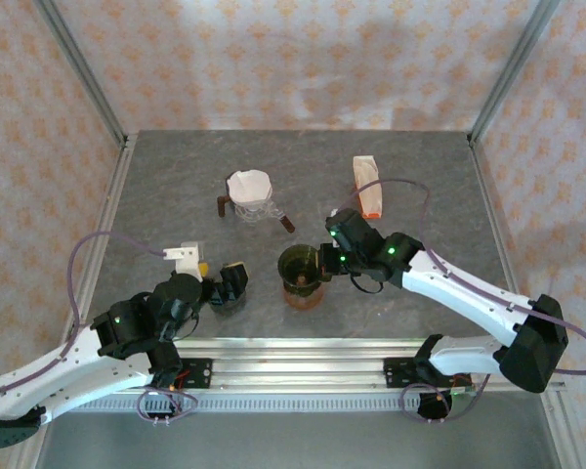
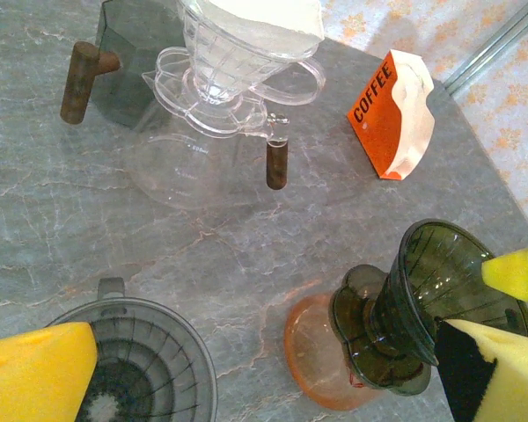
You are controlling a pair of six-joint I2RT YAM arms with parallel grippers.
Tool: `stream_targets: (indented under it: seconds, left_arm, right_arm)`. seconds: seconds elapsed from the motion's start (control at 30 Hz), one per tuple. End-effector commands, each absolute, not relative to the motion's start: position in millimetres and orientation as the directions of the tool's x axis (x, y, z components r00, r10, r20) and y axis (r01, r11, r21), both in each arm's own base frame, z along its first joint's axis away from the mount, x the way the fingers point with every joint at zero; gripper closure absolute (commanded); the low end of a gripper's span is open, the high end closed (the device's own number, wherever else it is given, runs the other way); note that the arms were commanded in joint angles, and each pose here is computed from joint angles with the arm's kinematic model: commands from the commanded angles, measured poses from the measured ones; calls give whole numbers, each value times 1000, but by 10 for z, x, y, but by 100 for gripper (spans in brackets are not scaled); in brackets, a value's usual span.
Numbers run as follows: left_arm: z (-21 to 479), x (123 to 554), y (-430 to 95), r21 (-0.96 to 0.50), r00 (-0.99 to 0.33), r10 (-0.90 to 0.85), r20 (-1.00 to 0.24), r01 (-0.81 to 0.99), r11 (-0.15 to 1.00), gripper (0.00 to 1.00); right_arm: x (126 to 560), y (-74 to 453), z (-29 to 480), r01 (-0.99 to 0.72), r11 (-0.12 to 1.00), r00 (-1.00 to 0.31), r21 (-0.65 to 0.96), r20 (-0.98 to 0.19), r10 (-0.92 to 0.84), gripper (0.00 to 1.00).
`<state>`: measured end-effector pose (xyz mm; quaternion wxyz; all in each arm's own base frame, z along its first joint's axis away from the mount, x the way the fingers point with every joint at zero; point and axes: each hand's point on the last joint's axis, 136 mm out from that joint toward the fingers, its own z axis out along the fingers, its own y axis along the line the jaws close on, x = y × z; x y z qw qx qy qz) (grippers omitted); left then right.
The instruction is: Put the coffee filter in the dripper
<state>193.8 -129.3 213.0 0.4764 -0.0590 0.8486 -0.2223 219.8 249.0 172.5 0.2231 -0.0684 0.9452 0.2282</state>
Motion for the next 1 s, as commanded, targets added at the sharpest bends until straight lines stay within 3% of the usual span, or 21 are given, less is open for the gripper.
stream_targets:
  seconds: [0.0, 0.33, 0.47, 0.67, 0.8, 0.97]
  left_arm:
    - [2111, 1957, -1263, -442, -526, -335, -782, 88, 893, 0]
    - [2098, 1963, -1261, -444, -522, -340, -783, 85, 892, 0]
    - [2088, 1963, -1274, -444, -527, -338, -780, 86, 892, 0]
    - [2103, 1960, -1261, -447, -522, -342, -781, 86, 890, 0]
    - [2103, 1960, -1259, -449, -521, -344, -781, 84, 890, 0]
    - [2094, 1969, -1262, -446, -519, -343, -783, 83, 891, 0]
  right_arm:
    - [2132, 2444, 1792, -230, 894, -892, 386, -452, -34, 100]
    - [2091, 2365, 1750, -215, 904, -895, 370, -444, -31, 98]
    - [2096, 2367, 1736, -209, 904, -895, 373, -446, -23, 64]
    - [2106, 2371, 1814, -212, 895, -885, 393, -466, -5, 45]
    - [2112, 2362, 1890, -217, 887, -873, 407, -487, 10, 43]
    - [2064, 2489, 1880, -241, 856, -886, 458, -463, -2, 50]
